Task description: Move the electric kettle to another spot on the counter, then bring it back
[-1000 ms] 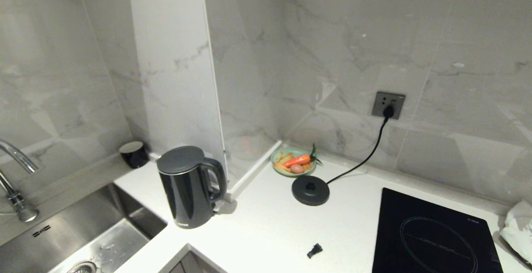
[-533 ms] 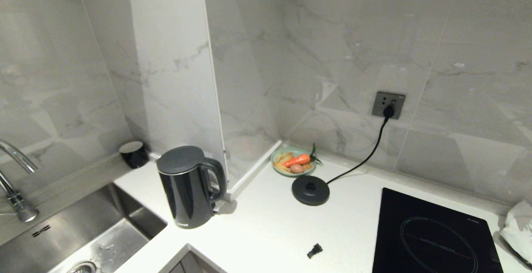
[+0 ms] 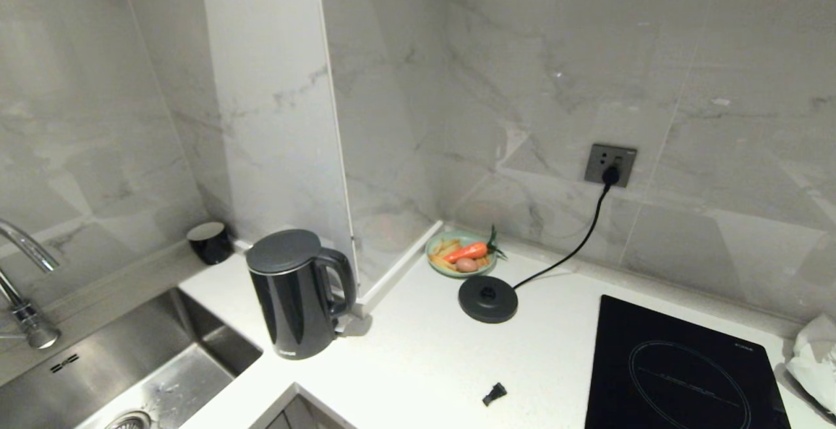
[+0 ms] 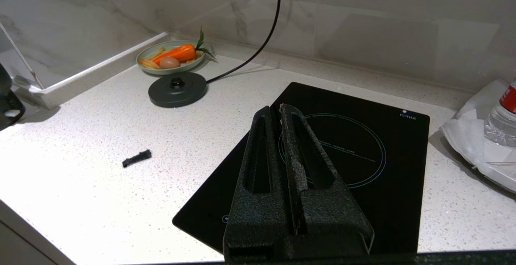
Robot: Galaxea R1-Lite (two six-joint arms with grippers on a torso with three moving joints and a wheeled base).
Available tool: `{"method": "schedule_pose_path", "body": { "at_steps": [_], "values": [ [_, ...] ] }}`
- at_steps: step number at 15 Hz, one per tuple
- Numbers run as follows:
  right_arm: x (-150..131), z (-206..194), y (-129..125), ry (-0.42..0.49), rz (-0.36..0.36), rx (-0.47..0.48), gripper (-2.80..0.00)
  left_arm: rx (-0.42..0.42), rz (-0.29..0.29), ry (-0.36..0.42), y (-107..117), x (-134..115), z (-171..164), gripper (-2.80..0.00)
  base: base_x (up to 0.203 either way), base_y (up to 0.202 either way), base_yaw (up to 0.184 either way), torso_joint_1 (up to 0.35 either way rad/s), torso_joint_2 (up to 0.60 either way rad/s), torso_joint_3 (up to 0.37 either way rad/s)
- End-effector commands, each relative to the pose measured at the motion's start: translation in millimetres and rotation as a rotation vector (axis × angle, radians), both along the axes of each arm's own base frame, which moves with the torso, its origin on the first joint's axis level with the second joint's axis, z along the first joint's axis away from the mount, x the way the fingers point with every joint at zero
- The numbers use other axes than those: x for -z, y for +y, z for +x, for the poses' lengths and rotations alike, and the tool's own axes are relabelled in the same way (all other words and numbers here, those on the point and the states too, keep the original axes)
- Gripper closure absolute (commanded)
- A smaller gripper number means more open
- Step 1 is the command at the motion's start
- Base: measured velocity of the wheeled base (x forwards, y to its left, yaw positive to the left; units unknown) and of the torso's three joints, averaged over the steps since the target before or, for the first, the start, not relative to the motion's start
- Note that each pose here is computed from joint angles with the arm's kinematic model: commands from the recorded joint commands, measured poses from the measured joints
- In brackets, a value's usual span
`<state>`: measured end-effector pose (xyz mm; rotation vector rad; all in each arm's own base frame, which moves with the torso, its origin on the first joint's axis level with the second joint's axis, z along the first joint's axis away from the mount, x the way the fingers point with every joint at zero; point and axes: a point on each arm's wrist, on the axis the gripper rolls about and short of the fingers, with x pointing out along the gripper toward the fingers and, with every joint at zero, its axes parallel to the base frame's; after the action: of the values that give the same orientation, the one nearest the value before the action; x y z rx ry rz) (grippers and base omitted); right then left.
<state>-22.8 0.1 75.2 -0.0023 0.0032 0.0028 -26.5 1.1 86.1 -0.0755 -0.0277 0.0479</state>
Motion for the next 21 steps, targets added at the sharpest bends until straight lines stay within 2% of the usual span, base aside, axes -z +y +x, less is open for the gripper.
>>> {"method": "schedule_pose_path", "body": {
  "at_steps": [1,3,4,7,11,13,16,21],
  "values": [
    [0,0,0,0.000,-0.001,0.000,0.00,0.001,0.010,-0.017,0,-2,0,0.00,0.000,0.000,0.000,0.000,0.00,0.000],
    [0,0,0,0.000,-0.001,0.000,0.00,-0.002,0.044,-0.040,0,-5,-1,0.00,0.000,0.000,0.000,0.000,0.00,0.000],
    [0,0,0,0.000,-0.001,0.000,0.00,0.001,0.051,-0.021,0,0,1,0.00,0.000,0.000,0.000,0.000,0.00,0.000],
    [0,0,0,0.000,-0.001,0.000,0.00,0.039,0.050,0.001,-1,5,3,0.00,0.000,0.000,0.000,0.000,0.00,0.000],
    [0,0,0,0.000,-0.001,0.000,0.00,0.038,0.081,0.005,-1,5,3,0.00,0.000,0.000,0.000,0.000,0.00,0.000],
    [0,0,0,0.000,-0.001,0.000,0.00,0.037,0.074,0.008,-1,6,3,0.00,0.000,0.000,0.000,0.000,0.00,0.000],
    [0,0,0,0.000,-0.001,0.000,0.00,0.042,0.108,0.059,-1,9,2,0.00,0.000,0.000,0.000,0.000,0.00,0.000],
    [0,0,0,0.000,-0.001,0.000,0.00,0.043,0.082,0.057,-1,9,2,0.00,0.000,0.000,0.000,0.000,0.00,0.000]
  ]
}}
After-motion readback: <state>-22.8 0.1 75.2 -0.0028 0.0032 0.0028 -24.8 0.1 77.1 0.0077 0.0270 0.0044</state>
